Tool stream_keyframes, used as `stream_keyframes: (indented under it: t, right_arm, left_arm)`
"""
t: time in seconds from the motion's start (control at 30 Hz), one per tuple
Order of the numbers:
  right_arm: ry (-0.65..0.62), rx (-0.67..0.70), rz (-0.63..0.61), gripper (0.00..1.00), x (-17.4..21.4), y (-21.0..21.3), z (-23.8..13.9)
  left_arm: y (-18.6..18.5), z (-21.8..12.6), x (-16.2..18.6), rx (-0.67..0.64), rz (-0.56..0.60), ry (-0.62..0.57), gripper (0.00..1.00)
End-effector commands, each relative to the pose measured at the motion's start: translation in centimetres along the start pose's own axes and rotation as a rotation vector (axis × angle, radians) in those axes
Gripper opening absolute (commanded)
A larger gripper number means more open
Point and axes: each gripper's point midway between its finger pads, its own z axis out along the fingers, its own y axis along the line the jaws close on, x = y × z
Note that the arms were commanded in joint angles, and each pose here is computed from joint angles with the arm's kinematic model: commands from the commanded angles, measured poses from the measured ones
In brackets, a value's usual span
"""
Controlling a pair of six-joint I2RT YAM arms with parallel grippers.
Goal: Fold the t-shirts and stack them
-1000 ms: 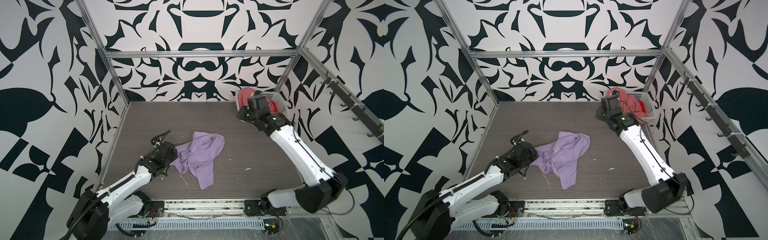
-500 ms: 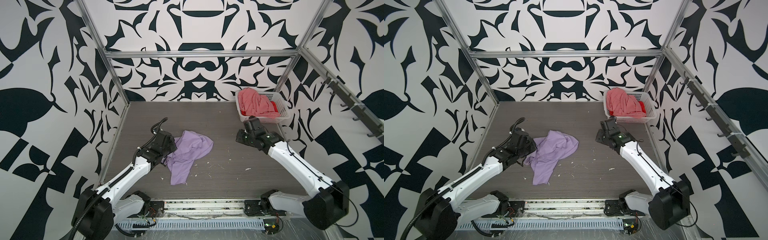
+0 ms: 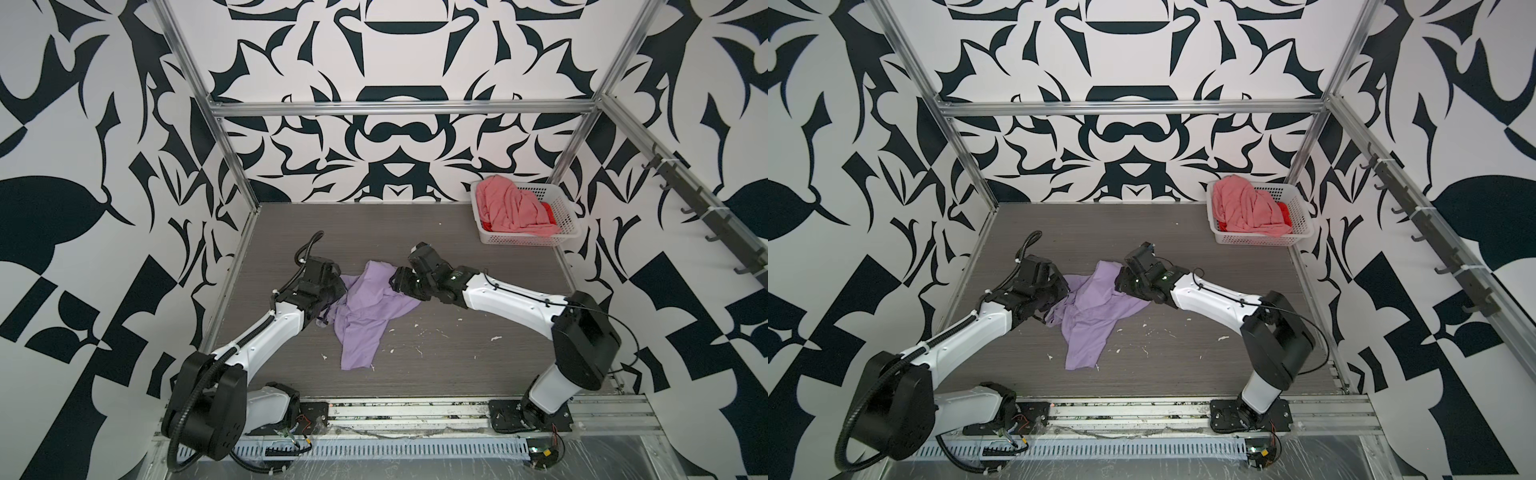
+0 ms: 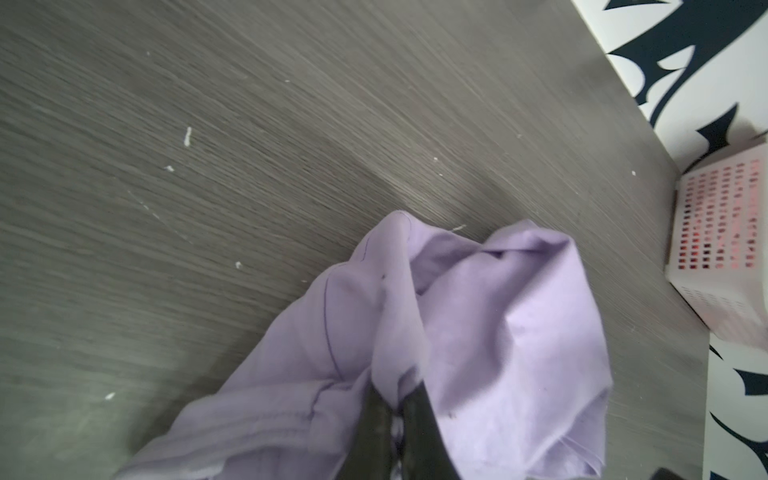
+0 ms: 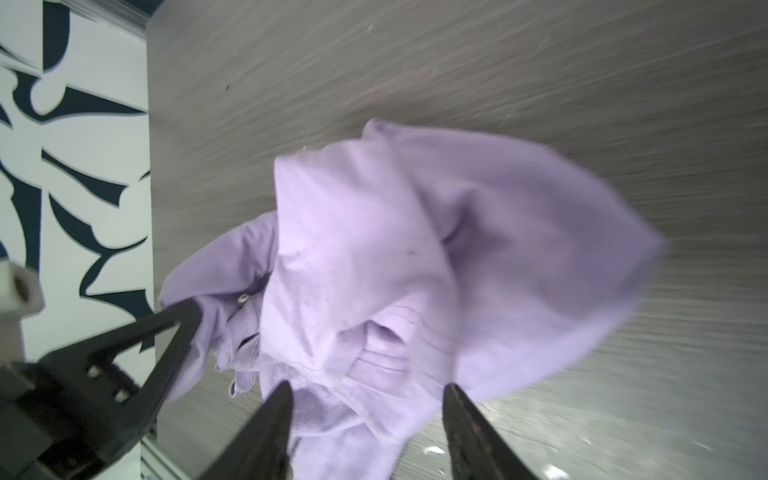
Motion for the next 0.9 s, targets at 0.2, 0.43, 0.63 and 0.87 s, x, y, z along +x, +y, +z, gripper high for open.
stream_keyframes:
  t: [0.2, 0.43, 0.63, 0.87]
  right_arm:
    - [-0.004, -0.199, 0.134, 0.65, 4.1, 7.2, 4.2]
    - [-0.035, -0.195, 0.172, 0.65, 4.7, 7.6, 7.2]
    - [-0.131, -0.194, 0.143, 0.63, 2.7, 8.4, 7.8]
    - [-0.175, -0.222, 0.175, 0.0, 0.2, 8.5, 8.3]
  left_arm:
    - [-1.7, 1.7, -0.3, 0.032, 0.068, 0.077, 0.0]
    - [-2.1, 1.1, -1.2, 0.068, 0.054, 0.075, 0.0]
    - [-1.5, 0.5, -1.0, 0.075, 0.042, 0.077, 0.0]
    - [-1.0, -0.2, -0.9, 0.08, 0.034, 0.065, 0.0]
